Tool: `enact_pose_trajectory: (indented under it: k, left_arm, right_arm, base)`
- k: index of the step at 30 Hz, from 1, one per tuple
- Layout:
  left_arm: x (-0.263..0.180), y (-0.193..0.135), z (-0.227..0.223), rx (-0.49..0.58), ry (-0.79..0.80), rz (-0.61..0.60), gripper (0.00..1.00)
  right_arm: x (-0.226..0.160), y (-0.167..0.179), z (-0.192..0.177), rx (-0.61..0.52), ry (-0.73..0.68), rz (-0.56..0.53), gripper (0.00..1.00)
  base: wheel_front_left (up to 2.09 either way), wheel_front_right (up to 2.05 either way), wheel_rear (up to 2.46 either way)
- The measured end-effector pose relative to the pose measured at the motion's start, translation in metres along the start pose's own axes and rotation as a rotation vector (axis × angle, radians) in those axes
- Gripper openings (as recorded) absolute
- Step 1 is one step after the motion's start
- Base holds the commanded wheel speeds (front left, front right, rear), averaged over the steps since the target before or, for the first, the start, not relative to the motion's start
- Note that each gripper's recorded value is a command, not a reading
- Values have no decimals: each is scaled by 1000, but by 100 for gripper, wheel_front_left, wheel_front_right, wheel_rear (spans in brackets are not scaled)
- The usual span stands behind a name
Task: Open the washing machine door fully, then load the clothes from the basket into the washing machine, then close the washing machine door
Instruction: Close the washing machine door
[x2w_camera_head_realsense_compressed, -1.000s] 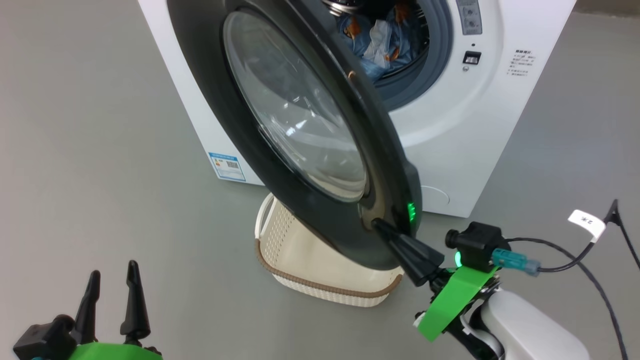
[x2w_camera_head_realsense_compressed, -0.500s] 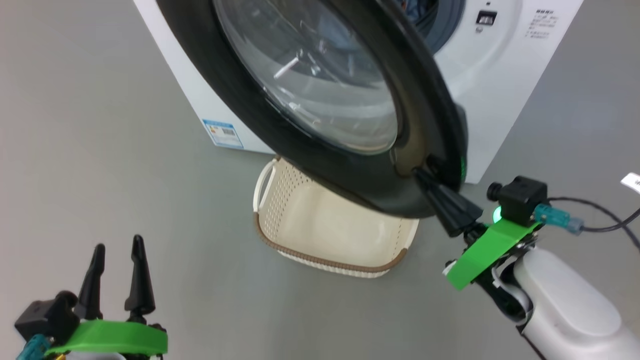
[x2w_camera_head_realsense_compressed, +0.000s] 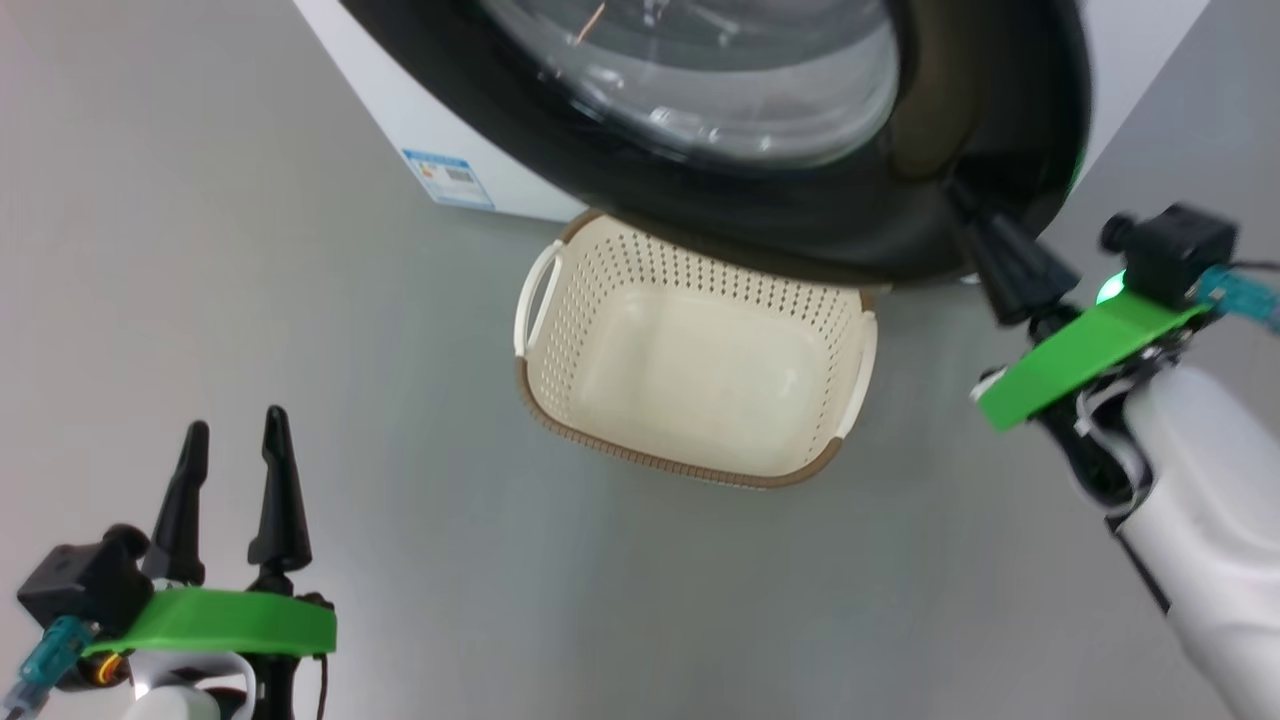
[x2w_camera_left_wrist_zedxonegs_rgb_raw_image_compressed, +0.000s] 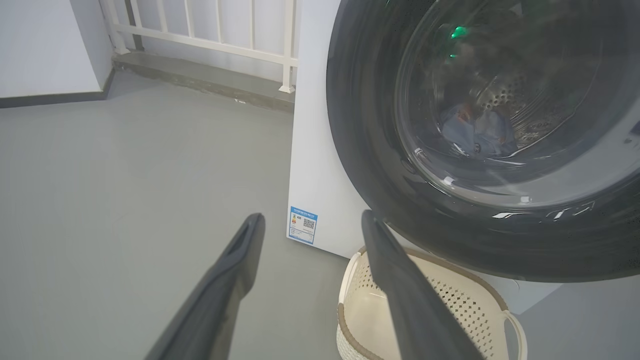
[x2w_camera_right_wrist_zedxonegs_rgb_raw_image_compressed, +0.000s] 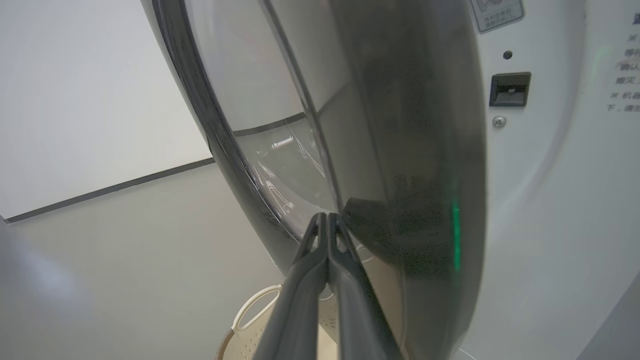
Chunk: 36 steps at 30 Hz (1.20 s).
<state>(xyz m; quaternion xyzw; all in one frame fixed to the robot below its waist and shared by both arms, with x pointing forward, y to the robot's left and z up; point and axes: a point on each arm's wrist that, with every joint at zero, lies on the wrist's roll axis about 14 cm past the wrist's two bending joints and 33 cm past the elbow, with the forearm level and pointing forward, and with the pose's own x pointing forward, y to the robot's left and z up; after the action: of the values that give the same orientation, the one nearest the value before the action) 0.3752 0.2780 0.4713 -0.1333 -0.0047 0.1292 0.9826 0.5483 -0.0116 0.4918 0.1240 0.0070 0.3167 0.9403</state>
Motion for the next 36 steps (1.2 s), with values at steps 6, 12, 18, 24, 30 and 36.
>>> enact_pose_trajectory:
  k: [6,12,18,24,30,36]
  left_arm:
    - [11,3,-10,13,25,10,100]
    - [21,7,-16,22,36,23,100]
    - [25,11,-22,29,51,36,100]
    - [27,10,-22,29,50,33,100]
    - [26,9,-20,26,45,30,100]
    - [26,7,-17,21,38,23,100]
  right_arm:
    - [29,-31,4,0,-29,-46,0]
    - [55,-52,10,-7,-68,-76,0]
    - [71,-79,20,-1,-111,-148,0]
    - [80,-79,20,-1,-110,-164,0]
    - [83,-76,21,-14,-99,-165,0]
    - [80,-74,27,-18,-102,-168,0]
  base:
    - [0,0,0]
    - [0,0,0]
    - [0,0,0]
    - [0,0,0]
    - [0,0,0]
    - [0,0,0]
